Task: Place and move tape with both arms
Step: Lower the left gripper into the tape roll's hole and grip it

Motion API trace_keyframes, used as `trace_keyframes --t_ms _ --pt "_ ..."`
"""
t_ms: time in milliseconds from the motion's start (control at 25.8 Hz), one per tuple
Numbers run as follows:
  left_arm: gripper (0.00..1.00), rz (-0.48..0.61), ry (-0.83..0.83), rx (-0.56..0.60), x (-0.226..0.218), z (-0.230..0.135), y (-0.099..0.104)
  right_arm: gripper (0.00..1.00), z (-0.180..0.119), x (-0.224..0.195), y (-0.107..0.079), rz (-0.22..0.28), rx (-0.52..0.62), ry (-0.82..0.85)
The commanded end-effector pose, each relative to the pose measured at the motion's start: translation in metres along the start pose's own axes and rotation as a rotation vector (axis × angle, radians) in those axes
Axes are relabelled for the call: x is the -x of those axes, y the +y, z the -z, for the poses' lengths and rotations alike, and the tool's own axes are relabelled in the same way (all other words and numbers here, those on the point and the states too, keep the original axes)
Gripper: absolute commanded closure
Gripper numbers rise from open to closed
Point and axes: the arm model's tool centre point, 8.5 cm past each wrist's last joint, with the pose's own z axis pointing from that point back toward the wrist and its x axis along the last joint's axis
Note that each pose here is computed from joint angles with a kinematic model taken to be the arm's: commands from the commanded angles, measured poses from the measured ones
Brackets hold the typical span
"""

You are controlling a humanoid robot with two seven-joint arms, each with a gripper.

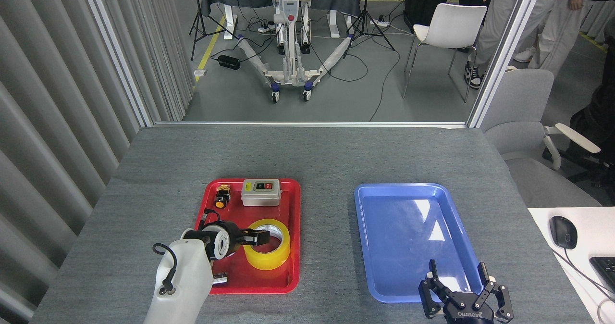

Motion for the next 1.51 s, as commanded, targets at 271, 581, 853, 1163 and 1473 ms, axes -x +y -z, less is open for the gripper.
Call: trace_keyframes --t_ms 271,581,853,1163,1473 --pt "0.0 0.018 -0.004 0.004 -0.001 0.001 -0.002 0.0 -0.001 -0.001 0.004 0.003 -0.012 0.0" --pt "0.08 0.044 -0.012 0.024 -0.008 0.005 -0.008 0.0 -0.002 -0.001 0.008 0.001 -0.024 0.0" --pt "0.16 0.044 -0.008 0.034 -0.006 0.007 -0.01 0.0 -0.001 -0.001 0.007 0.005 -0.021 0.002" --pt "0.29 0.043 -0.01 0.027 -0.007 0.007 -0.01 0.0 -0.002 -0.001 0.008 0.008 -0.022 0.004" --pt "0.54 0.059 -0.026 0.029 -0.005 0.006 -0.01 0.0 -0.002 -0.004 0.008 0.016 -0.025 0.006"
